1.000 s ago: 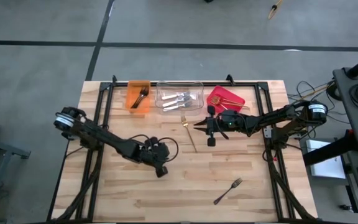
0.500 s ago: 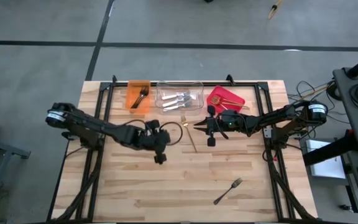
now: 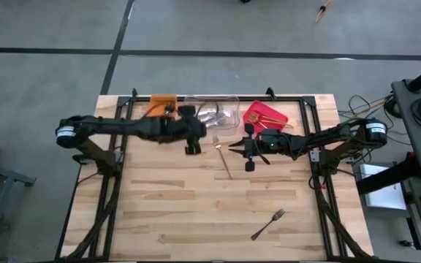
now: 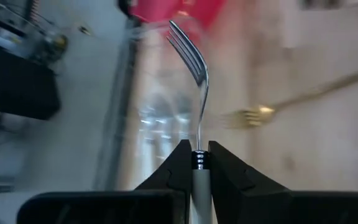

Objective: Sort silverware by color (type)
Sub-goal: Put the white fork into the transparent bin

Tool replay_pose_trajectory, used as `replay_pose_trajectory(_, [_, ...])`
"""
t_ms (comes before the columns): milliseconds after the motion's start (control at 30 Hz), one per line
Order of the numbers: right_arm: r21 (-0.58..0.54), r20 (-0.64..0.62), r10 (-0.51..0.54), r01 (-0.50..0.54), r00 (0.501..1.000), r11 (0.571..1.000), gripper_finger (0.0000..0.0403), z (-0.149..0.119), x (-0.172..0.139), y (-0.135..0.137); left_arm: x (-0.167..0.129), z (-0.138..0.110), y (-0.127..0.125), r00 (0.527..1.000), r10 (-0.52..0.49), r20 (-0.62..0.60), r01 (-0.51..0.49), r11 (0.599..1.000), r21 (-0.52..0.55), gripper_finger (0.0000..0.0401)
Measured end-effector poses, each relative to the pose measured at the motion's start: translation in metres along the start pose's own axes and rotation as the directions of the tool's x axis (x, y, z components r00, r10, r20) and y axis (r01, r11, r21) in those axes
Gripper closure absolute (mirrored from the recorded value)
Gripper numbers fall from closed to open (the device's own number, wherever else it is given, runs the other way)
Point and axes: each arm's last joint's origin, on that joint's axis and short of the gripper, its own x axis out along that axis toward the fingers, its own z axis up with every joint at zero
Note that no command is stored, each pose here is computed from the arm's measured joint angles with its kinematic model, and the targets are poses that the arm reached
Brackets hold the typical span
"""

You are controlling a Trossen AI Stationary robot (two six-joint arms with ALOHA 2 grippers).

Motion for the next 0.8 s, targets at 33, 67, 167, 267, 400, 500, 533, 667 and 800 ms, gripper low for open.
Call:
replay_pose_trajectory(33, [-0.004, 0.003, -0.001, 0.001, 1.000, 1.000, 0.0351, 0.001, 0.000, 0.000, 0.002, 0.000, 0.008, 1.000, 0.019, 0.005, -0.019, 1.000, 0.008, 0.0384])
replay_pose_trajectory(67, [-0.009, 0.005, -0.002, 0.002, 1.000, 1.000, 0.0351, 0.001, -0.001, 0.000, 0.005, 0.000, 0.015, 0.999, 0.039, 0.012, -0.039, 0.999, 0.015, 0.0384])
replay_pose_trajectory(167, [-0.012, 0.006, -0.003, 0.003, 1.000, 1.000, 0.0351, 0.002, -0.001, -0.001, 0.014, -0.004, 0.036, 0.996, 0.093, 0.018, -0.093, 0.995, 0.025, 0.0384])
replay_pose_trajectory(267, [-0.014, 0.008, -0.003, 0.003, 1.000, 1.000, 0.0351, 0.002, -0.001, -0.001, 0.028, -0.005, 0.053, 0.995, 0.094, 0.037, -0.096, 0.995, 0.028, 0.0384])
replay_pose_trajectory(400, [-0.015, 0.009, -0.003, 0.003, 1.000, 1.000, 0.0351, 0.002, -0.001, -0.001, 0.054, -0.005, 0.070, 0.997, 0.067, 0.038, -0.068, 0.997, 0.028, 0.0384])
replay_pose_trajectory(500, [-0.015, 0.007, -0.002, 0.002, 1.000, 1.000, 0.0351, 0.002, -0.001, -0.001, 0.076, -0.005, 0.081, 0.999, 0.047, 0.018, -0.048, 0.998, 0.039, 0.0384])
replay_pose_trajectory(533, [-0.015, 0.005, -0.002, 0.002, 1.000, 1.000, 0.0351, 0.002, -0.001, -0.001, 0.084, -0.006, 0.083, 0.999, 0.036, 0.011, -0.036, 0.998, 0.045, 0.0384])
replay_pose_trajectory(667, [-0.011, 0.001, -0.001, 0.001, 1.000, 1.000, 0.0351, 0.001, -0.001, 0.000, 0.111, -0.010, 0.089, 0.998, -0.016, -0.062, 0.020, 0.998, 0.062, 0.0384])
replay_pose_trajectory(800, [-0.007, -0.007, 0.003, -0.003, 1.000, 1.000, 0.0351, -0.001, -0.002, 0.001, 0.130, -0.013, 0.094, 0.991, -0.056, -0.119, 0.063, 0.996, 0.057, 0.0384])
